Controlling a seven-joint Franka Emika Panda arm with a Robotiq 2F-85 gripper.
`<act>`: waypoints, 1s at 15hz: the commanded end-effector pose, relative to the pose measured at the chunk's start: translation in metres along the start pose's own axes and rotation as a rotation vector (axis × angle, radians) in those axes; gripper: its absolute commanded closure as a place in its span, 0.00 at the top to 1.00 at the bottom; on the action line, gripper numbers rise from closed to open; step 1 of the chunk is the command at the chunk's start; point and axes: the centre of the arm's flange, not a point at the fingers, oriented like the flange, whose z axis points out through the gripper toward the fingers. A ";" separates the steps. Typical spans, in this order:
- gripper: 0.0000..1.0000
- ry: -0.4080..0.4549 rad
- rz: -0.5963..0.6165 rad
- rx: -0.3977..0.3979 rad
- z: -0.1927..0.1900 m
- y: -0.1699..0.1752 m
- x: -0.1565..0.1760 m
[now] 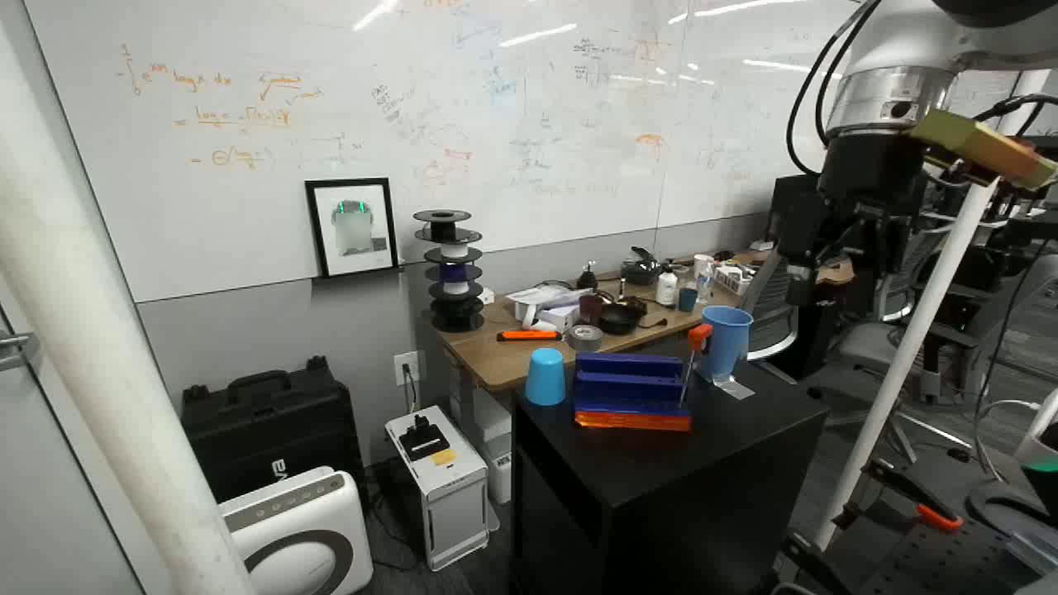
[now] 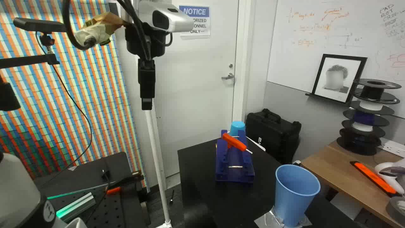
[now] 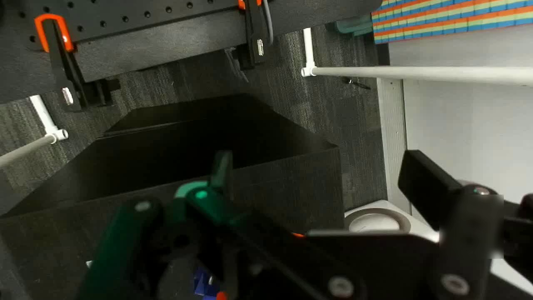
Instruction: Remove the screwdriver from the object and put it in the cup
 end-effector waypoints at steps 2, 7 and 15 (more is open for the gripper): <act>1.00 0.000 0.000 0.000 0.000 0.000 0.000; 1.00 -0.001 0.000 0.000 0.000 0.000 0.000; 1.00 0.207 0.184 0.013 0.008 -0.012 0.031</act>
